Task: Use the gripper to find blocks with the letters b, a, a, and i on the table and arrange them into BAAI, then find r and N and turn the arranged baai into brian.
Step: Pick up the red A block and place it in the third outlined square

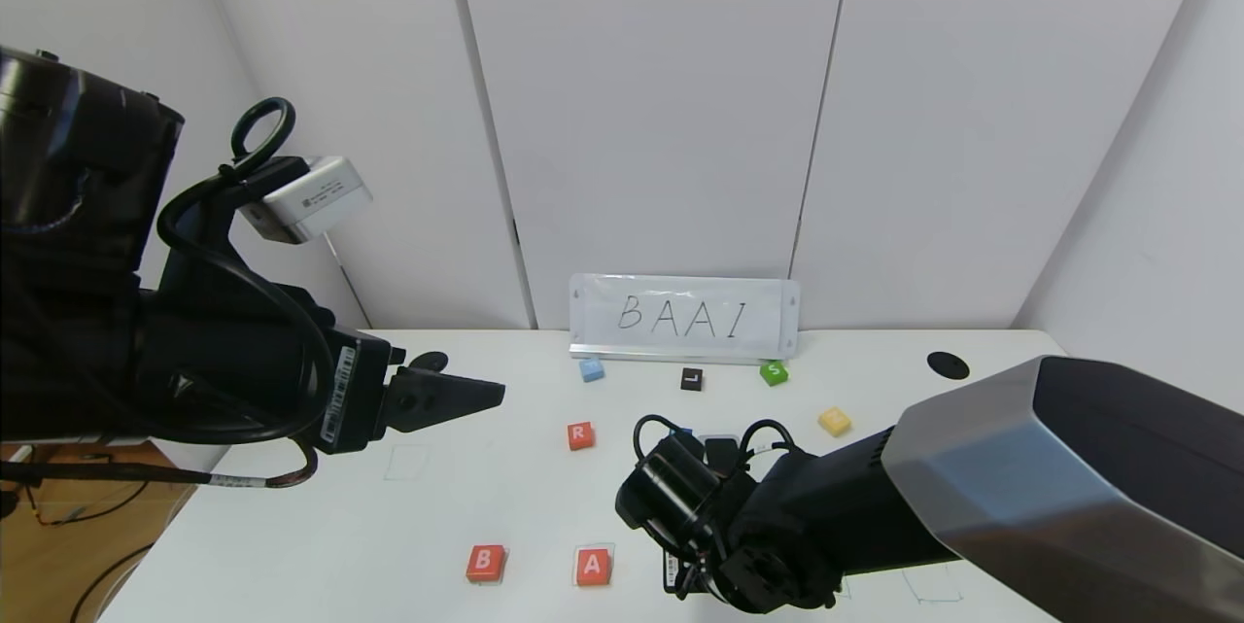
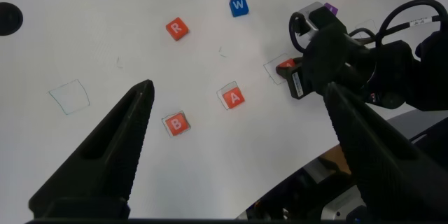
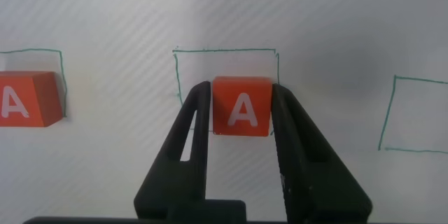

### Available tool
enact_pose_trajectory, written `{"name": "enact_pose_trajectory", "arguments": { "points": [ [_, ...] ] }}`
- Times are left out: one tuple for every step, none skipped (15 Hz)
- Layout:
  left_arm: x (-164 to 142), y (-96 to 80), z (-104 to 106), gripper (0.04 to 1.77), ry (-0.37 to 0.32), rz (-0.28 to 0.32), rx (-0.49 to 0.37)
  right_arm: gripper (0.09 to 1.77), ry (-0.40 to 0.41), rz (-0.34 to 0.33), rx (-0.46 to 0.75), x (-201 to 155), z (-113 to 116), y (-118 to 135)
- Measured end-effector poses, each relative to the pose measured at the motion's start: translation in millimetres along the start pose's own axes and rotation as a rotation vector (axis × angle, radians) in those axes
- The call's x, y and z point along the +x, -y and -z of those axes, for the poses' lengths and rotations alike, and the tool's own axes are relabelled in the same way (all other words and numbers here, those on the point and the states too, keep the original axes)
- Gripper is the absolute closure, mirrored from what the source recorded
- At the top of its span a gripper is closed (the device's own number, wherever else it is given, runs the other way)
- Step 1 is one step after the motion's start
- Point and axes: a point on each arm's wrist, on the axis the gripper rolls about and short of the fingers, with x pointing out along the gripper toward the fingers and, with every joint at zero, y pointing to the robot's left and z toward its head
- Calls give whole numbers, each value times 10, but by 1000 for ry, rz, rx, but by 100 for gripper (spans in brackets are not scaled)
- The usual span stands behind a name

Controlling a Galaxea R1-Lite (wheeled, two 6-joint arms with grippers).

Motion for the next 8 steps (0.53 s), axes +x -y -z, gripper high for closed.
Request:
{"name": "enact_pose_trajectory", "arguments": {
  "points": [
    [0, 0, 0, 9, 0, 0, 0, 105, 0, 0, 0, 0, 1, 0],
    [1, -1, 0, 9, 0, 0, 0, 95, 0, -1, 0, -1, 0, 0],
    [2, -1, 0, 9, -1, 0, 0, 85, -1, -2, 1, -2, 0, 0],
    [3, -1, 1, 9, -1, 0, 0, 77, -2, -1, 0, -2, 1, 1],
    [5, -2, 1, 9, -2, 0, -1, 69, -2, -2, 0, -7, 0, 0],
    [6, -2, 1, 9, -2, 0, -1, 62, 0, -5, 1, -23, -8, 1],
    [8, -2, 1, 9, -3, 0, -1, 56, 4, -9, 3, -51, -21, 2],
    [10, -2, 1, 9, -3, 1, -1, 52, 8, -12, 2, -88, -36, 8]
  ]
}}
